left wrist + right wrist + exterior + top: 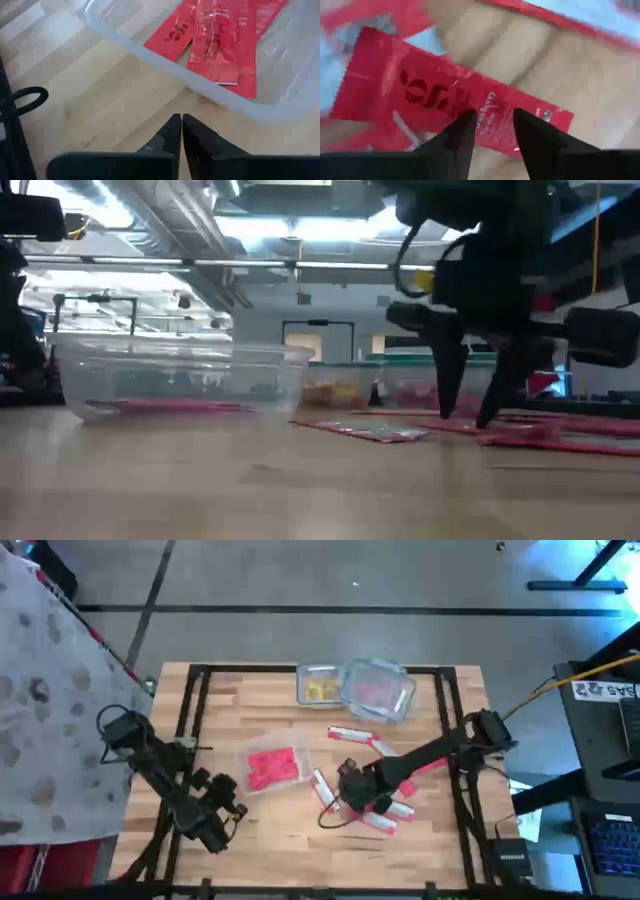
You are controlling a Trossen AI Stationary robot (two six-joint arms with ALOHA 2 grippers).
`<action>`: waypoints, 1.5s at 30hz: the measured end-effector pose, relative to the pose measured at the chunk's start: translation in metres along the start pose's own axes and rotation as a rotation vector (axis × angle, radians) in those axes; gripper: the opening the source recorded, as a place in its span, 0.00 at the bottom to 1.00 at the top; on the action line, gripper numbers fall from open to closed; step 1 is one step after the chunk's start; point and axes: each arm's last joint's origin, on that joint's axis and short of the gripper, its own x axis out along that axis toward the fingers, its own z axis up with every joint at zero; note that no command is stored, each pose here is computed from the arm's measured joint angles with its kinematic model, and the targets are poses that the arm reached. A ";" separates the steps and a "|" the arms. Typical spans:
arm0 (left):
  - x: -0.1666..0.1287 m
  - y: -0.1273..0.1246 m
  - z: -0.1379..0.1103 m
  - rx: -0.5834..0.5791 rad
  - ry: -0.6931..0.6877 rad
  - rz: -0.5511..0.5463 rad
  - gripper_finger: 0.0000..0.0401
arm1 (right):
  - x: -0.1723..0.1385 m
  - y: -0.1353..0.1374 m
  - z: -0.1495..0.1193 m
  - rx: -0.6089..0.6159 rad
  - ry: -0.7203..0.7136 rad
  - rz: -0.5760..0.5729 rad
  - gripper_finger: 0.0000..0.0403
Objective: Sort candy
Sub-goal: Put the pink strip candy into the rectangular transparent bin
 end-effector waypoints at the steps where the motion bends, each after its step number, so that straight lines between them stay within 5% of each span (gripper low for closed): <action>1: 0.000 0.000 0.000 0.001 0.000 0.000 0.00 | 0.001 -0.004 -0.001 0.123 -0.001 0.023 0.28; 5: 0.000 0.000 0.000 -0.003 0.001 -0.003 0.00 | 0.003 -0.026 -0.006 0.563 -0.019 0.080 0.28; 8: 0.000 0.000 0.000 -0.005 0.001 -0.003 0.00 | -0.004 -0.038 -0.006 0.651 -0.084 0.099 0.30; 15: 0.000 -0.001 0.000 -0.009 0.002 -0.007 0.00 | -0.043 -0.045 0.002 0.463 -0.303 0.068 0.35; 21: 0.000 -0.001 0.000 -0.009 0.002 -0.007 0.00 | -0.035 -0.032 0.000 0.047 -0.221 0.029 0.37; 24: 0.000 -0.001 0.000 -0.010 0.002 -0.008 0.00 | -0.017 -0.032 0.002 -0.051 -0.193 0.033 0.37; 32: 0.000 -0.001 0.000 -0.010 0.003 -0.008 0.00 | 0.014 -0.037 0.005 -0.077 -0.183 0.113 0.35; 40: 0.000 -0.001 0.000 -0.008 0.003 -0.008 0.00 | 0.019 -0.036 0.005 0.035 -0.177 0.150 0.04; 45: 0.000 -0.001 0.000 -0.010 0.003 -0.009 0.00 | 0.009 -0.037 0.005 0.166 -0.191 0.130 0.01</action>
